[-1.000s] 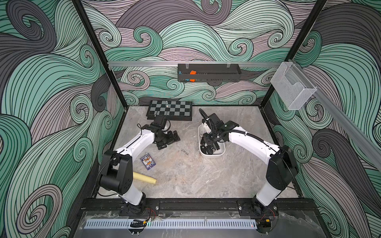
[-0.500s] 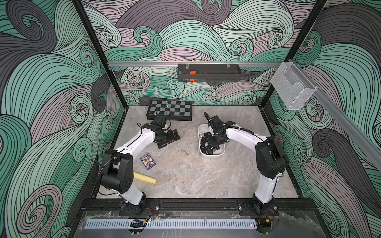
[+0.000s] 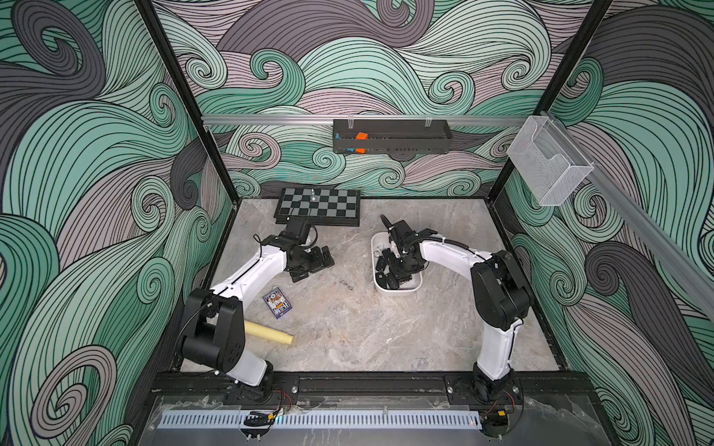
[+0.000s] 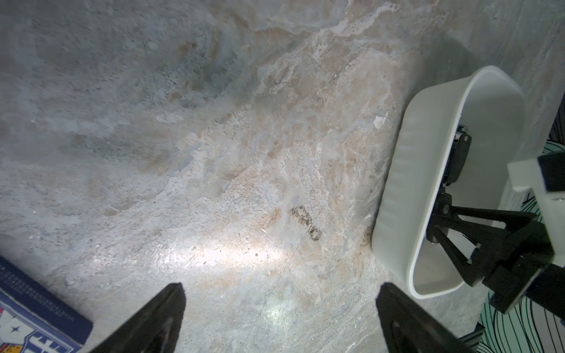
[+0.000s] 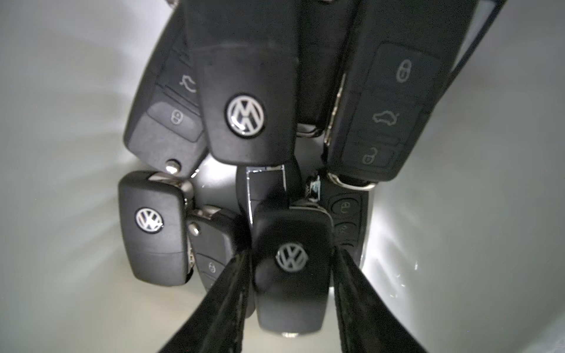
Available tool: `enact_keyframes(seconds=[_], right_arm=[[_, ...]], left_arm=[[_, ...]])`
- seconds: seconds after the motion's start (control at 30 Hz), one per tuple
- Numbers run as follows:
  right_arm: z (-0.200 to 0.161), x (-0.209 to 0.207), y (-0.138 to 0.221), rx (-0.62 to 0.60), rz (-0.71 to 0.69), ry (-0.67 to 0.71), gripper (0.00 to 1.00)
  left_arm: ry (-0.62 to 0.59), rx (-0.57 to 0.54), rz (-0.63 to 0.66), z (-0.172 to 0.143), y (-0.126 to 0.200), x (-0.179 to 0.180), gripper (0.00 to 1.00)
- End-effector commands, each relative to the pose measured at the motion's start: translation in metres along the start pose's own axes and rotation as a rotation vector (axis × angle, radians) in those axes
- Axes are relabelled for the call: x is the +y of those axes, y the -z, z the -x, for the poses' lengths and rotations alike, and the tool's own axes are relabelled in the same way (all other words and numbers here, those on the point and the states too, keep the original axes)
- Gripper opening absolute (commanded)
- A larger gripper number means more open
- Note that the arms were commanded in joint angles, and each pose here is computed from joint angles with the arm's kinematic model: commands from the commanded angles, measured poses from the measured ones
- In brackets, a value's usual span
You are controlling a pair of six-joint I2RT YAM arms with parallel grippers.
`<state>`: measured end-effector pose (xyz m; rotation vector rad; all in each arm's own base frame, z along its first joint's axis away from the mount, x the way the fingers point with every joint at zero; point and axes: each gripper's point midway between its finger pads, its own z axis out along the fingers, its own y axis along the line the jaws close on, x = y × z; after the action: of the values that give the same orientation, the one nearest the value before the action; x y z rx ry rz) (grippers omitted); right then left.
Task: Place the car key into the storage box
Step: Place the car key in the storage box, then reset both arms
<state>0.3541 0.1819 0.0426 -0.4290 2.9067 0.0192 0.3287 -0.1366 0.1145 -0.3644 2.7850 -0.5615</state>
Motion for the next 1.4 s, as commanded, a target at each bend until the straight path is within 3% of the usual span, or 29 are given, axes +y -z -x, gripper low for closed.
enact_keyframes(seconds=[0.0,0.2,0.43,0.63,0.8,0.9,1.07,1.17,1.2,1.3,1.37], right_arm=[[0.019,0.005,0.035,-0.097,0.047,-0.008,0.56],[0.039,0.001,0.078,-0.222,0.04,-0.001,0.75],[0.037,-0.03,0.112,-0.389,-0.094,0.021,0.77],[0.018,-0.102,0.109,-0.516,-0.282,-0.032,0.78],[-0.013,-0.174,0.086,-0.605,-0.35,-0.189,0.78],[-0.034,-0.2,0.069,-0.639,-0.343,-0.328,0.78],[-0.024,-0.207,0.073,-0.901,-0.379,-0.34,0.78],[-0.012,-0.201,0.075,-0.955,-0.358,-0.312,0.79],[-0.008,-0.197,0.077,-0.994,-0.33,-0.31,0.81],[-0.006,-0.181,0.064,-1.076,-0.299,-0.229,0.99],[-0.001,-0.172,0.057,-1.093,-0.287,-0.173,0.99]], left_arm=[[-0.039,-0.018,0.048,0.0,0.014,0.009,0.99],[-0.094,-0.049,0.094,0.004,0.028,0.013,0.99],[-0.209,-0.155,0.189,0.016,0.043,0.03,0.99],[-0.359,-0.337,0.369,0.041,0.054,0.059,0.99],[-0.468,-0.6,0.448,0.07,0.062,0.07,0.99],[-0.474,-0.636,0.509,0.076,0.054,0.088,0.99],[-0.483,-0.623,0.562,0.086,0.024,0.112,0.99],[-0.447,-0.671,0.534,0.092,0.01,0.126,0.99],[-0.45,-0.682,0.53,0.096,0.01,0.126,0.99],[-0.453,-0.766,0.481,0.111,0.013,0.122,0.99],[-0.449,-0.772,0.485,0.118,0.008,0.128,0.99]])
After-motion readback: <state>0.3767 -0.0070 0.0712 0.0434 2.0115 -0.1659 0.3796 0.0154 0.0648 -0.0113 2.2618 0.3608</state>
